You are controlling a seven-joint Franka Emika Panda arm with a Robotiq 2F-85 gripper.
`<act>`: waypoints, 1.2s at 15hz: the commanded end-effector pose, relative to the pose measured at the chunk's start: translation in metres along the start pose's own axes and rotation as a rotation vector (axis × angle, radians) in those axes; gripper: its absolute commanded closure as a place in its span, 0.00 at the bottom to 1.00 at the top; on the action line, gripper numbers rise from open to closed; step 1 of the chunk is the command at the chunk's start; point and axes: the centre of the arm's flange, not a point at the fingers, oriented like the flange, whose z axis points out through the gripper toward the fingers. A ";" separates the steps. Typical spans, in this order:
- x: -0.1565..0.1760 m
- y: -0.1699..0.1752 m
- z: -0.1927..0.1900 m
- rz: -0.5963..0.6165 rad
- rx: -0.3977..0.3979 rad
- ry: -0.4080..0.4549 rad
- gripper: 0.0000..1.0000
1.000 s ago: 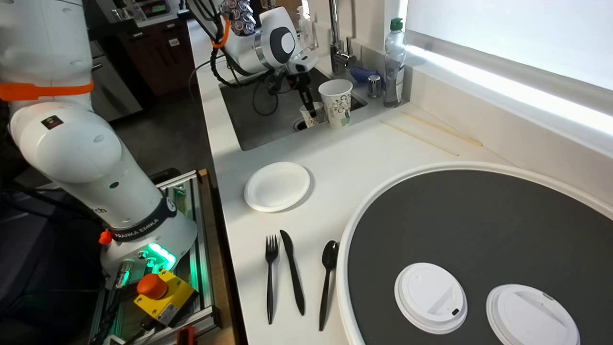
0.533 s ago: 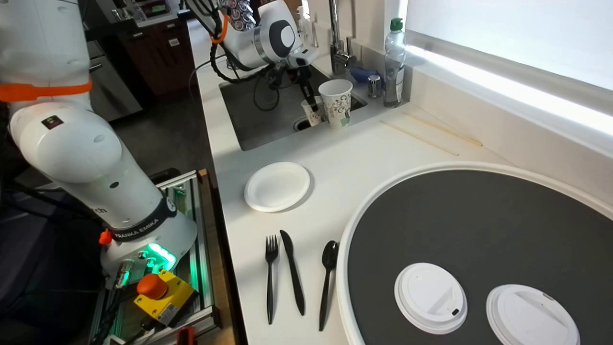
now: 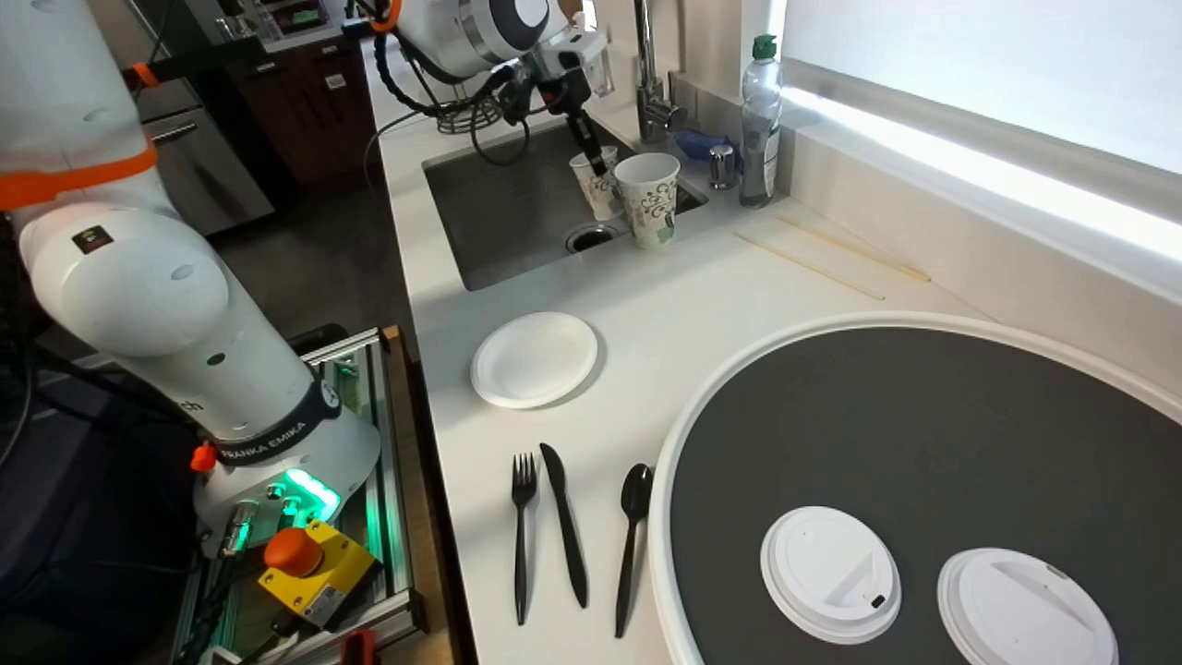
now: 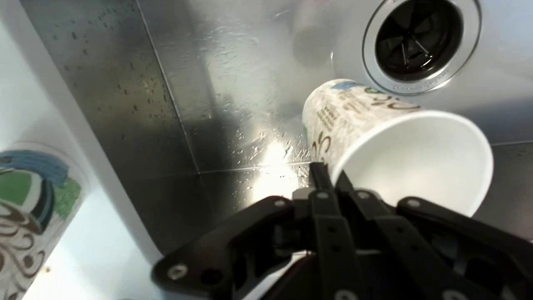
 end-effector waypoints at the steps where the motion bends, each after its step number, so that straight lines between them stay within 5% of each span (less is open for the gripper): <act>1: -0.009 0.028 -0.053 -0.022 0.008 -0.021 0.99; 8: -0.009 0.074 -0.128 0.043 0.025 0.023 0.99; 18: 0.005 0.120 -0.187 0.124 -0.006 0.103 0.99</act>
